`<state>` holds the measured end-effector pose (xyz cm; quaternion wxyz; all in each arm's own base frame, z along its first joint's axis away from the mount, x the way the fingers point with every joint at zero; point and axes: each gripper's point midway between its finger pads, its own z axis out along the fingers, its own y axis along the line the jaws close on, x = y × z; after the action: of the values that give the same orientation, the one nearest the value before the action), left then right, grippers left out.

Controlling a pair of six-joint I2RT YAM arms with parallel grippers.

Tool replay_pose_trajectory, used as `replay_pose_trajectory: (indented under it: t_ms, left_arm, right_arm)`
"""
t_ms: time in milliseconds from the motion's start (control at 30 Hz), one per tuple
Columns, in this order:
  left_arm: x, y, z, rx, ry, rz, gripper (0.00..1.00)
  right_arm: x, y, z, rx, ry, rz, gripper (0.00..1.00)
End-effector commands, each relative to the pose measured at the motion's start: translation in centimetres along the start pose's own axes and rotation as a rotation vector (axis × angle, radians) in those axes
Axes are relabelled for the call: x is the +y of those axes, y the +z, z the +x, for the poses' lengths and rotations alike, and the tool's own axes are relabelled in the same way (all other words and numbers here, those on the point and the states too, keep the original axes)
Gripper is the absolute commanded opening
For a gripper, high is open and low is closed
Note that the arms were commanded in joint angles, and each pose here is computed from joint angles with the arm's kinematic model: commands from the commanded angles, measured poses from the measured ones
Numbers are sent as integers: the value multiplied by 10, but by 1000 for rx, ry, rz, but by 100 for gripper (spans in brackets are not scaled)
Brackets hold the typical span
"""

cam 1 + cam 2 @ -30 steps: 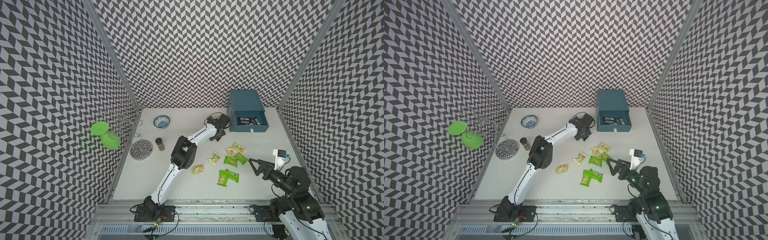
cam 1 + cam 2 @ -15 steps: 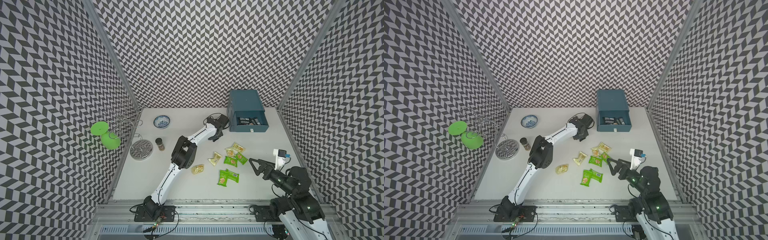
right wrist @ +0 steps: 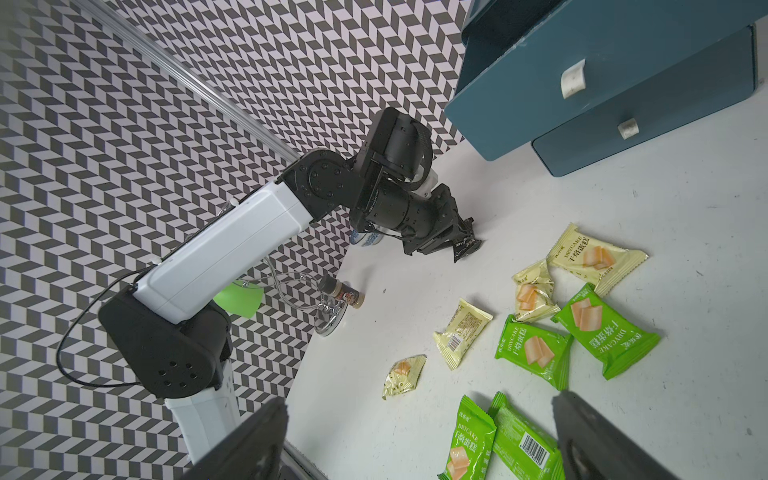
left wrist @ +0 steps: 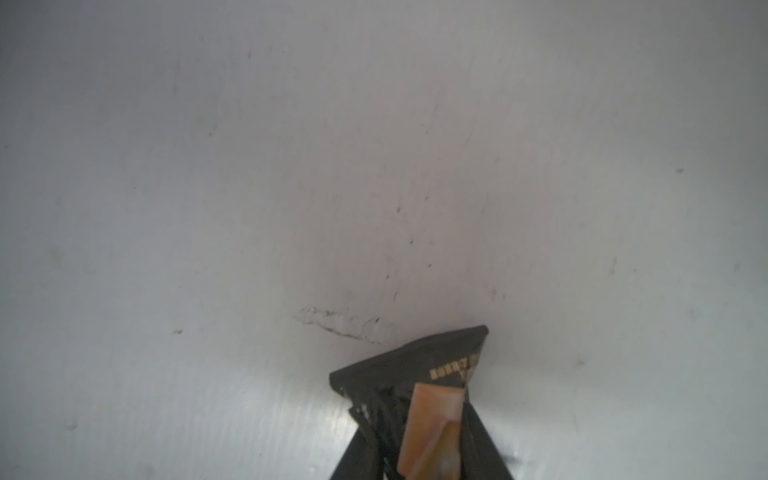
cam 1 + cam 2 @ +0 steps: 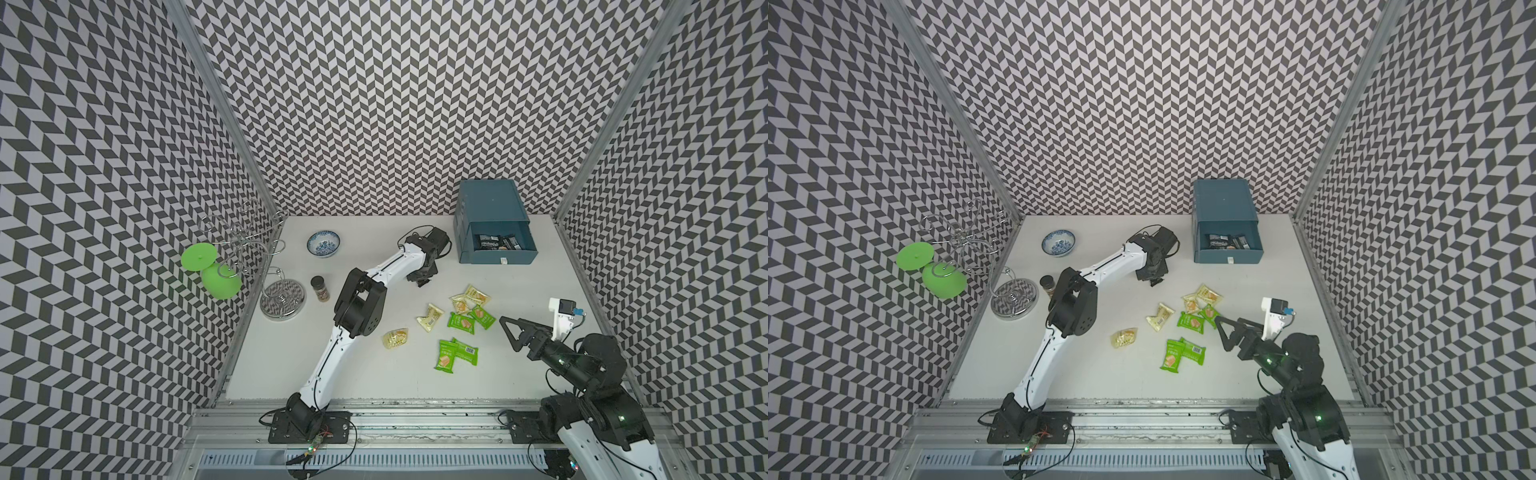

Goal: Place the cookies into the drawer by color
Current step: Pick up the cookie at the center of the board.

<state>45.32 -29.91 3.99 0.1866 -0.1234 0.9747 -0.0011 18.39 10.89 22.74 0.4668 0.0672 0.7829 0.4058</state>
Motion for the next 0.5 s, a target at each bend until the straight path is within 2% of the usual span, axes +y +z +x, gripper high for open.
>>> replay_pose_trajectory:
  t_ms: [0, 267, 467]
  left_arm:
    - [2, -40, -11, -18, 12, 39, 31]
    - [-4, -117, -38, -102, -10, 167, 31]
    - [-24, -199, -63, -213, -2, 379, 32]
  right_arm:
    - [12, -8, -14, -56, -31, -26, 100]
    - [12, -10, -14, -57, -31, -19, 100]
    - [12, -10, -14, -60, -26, -21, 100]
